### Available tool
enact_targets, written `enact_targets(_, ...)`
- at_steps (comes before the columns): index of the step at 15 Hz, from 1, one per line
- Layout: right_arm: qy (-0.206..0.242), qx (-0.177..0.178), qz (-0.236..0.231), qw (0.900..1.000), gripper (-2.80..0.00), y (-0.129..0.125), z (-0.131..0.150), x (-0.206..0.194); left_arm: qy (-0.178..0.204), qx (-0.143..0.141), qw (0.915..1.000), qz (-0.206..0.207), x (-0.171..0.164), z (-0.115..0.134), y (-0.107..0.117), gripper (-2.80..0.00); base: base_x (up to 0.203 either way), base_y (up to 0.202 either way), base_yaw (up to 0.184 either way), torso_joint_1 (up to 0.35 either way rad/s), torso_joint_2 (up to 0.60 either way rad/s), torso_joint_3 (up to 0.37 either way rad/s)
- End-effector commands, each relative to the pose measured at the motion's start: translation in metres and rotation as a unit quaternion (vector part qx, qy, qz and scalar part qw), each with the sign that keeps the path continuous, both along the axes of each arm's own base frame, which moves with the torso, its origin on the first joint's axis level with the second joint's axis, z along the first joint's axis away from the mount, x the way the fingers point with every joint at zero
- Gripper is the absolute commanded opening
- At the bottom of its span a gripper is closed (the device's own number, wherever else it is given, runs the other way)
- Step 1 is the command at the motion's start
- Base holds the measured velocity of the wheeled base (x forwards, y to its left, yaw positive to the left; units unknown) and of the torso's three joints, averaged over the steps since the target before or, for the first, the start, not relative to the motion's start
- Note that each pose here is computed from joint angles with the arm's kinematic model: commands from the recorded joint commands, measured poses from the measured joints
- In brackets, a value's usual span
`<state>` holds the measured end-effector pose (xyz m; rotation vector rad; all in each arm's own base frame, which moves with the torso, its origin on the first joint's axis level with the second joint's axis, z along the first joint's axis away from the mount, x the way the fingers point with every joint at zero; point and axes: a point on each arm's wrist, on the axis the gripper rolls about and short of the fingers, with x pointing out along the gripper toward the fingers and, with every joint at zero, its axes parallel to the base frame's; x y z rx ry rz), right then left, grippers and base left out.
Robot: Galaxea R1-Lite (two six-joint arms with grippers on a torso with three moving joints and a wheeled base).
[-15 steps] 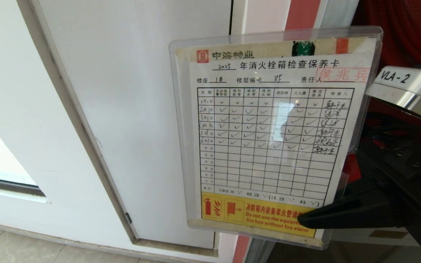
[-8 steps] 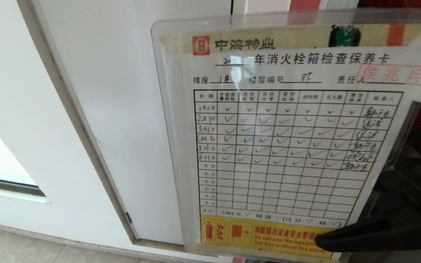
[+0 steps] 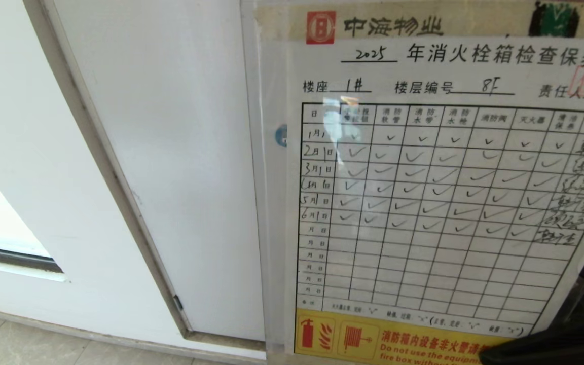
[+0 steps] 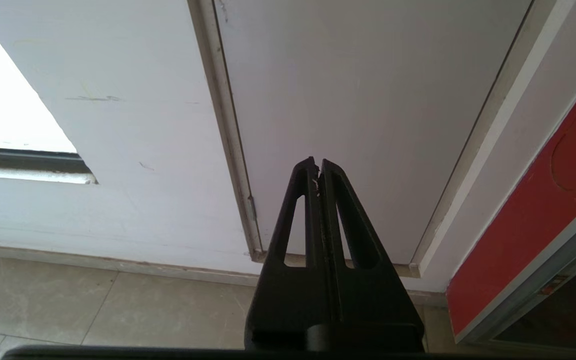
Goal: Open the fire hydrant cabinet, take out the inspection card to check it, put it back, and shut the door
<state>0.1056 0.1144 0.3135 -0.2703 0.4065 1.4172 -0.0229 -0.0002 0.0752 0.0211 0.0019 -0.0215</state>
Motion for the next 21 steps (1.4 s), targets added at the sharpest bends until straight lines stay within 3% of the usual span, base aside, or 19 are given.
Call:
enact_targets(1,0.002,-0.002,0.014,1.0,-2.8,-0.002,0.0,-0.007,0.0,0.001,1.0,0.0,0.0,0.0,0.0,-2.8,0.0,0.0,0.0,0.0,0.0,0.0)
enact_targets(11,-0.024,0.018,0.007,1.0,-2.8,0.002,0.019,-0.003,0.0,0.0,1.0,0.0,0.0,0.0,0.0,-2.8,0.0,0.0,0.0,0.0,0.0,0.0)
enact_targets(21,-0.017,0.012,0.007,1.0,-2.8,0.003,0.015,-0.002,0.0,0.0,1.0,0.0,0.0,0.0,0.0,-2.8,0.0,0.0,0.0,0.0,0.0,0.0)
